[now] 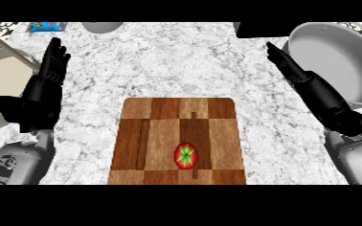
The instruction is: Pick the tomato from the cutting board and place it in the pot
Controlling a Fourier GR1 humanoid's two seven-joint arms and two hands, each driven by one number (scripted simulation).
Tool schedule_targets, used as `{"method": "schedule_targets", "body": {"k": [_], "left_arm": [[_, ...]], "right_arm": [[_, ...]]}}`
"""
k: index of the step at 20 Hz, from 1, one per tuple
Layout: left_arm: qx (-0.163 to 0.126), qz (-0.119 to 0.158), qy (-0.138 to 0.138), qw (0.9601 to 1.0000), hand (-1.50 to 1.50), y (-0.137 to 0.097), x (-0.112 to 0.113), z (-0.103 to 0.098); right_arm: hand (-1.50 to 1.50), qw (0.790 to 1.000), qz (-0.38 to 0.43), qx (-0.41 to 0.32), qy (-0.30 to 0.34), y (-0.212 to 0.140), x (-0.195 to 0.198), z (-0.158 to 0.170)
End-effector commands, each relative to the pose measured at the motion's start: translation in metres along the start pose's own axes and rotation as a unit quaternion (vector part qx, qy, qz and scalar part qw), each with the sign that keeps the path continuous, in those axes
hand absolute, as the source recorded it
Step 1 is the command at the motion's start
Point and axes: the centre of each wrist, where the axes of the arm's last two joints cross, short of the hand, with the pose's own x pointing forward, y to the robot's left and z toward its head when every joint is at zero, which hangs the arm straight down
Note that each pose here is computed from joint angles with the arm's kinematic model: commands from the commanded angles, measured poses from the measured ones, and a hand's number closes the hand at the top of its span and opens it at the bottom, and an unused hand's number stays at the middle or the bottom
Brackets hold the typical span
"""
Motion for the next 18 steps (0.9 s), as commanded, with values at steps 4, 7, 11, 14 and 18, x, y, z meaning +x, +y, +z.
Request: {"method": "schedule_targets", "body": {"k": [4,7,11,14,18], "left_arm": [[-0.038,0.055,-0.042,0.9968,0.00,-0.018,0.021,-0.010],[-0.053,0.078,-0.004,0.9955,0.00,-0.027,0.009,-0.002],[-0.053,0.097,-0.012,0.9938,0.00,-0.018,0.000,-0.006],[-0.044,0.111,-0.006,0.9929,0.00,-0.026,0.002,-0.007],[-0.038,0.108,-0.002,0.9935,0.00,-0.023,0.000,-0.005]], "right_arm": [[1.50,0.965,-0.146,0.170,-0.137,0.028,0.023,-0.047],[1.50,0.950,0.141,0.189,-0.204,-0.020,0.091,-0.053],[-1.50,0.950,-0.010,0.226,-0.217,-0.014,-0.014,-0.054],[-1.50,0.922,-0.025,0.265,-0.281,-0.003,-0.027,-0.058],[-1.50,0.905,0.035,0.291,-0.309,-0.016,-0.029,-0.072]]}}
